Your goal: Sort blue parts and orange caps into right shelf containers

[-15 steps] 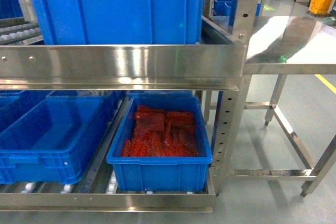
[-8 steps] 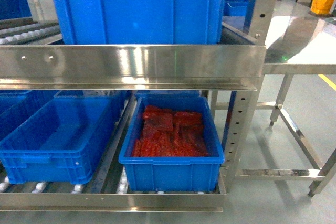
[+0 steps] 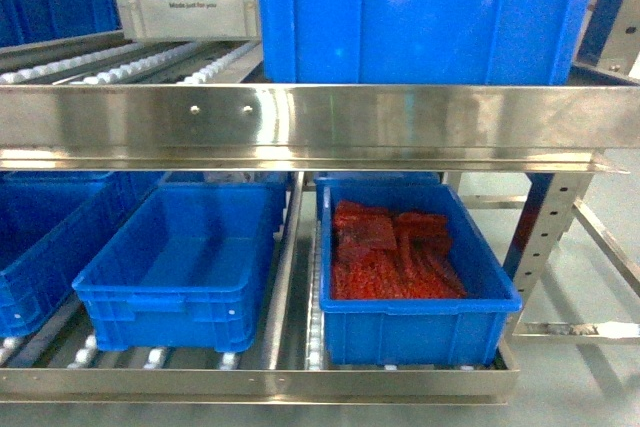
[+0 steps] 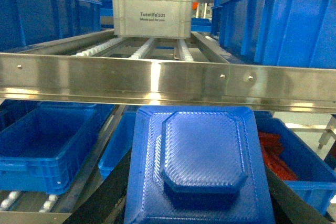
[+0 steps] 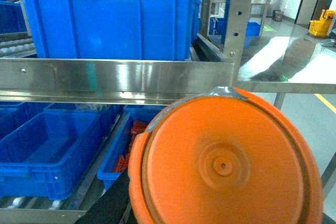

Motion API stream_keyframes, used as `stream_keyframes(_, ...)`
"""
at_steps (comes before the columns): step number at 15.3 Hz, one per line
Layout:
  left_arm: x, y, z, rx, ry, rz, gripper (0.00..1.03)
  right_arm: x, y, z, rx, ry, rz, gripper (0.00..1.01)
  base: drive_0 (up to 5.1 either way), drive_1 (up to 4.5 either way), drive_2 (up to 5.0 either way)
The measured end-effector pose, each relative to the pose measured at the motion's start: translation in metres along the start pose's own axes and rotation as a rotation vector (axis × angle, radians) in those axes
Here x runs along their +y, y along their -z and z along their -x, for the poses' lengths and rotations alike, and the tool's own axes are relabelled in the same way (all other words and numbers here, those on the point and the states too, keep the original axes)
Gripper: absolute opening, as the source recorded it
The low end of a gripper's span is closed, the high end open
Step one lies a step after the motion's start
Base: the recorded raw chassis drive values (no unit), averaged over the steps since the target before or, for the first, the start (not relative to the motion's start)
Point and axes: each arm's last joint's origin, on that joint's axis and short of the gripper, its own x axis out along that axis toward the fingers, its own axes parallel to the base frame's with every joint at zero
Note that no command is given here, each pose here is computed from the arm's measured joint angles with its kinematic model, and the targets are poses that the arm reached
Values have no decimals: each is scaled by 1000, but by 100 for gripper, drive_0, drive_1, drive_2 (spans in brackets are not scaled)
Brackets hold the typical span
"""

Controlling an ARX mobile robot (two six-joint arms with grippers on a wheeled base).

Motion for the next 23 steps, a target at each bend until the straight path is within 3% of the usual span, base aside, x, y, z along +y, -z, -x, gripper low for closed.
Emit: stream_keyframes(23, 0, 0, 0, 0, 0, 0, 41, 0, 0, 0, 0, 0, 0, 43, -512, 233, 233)
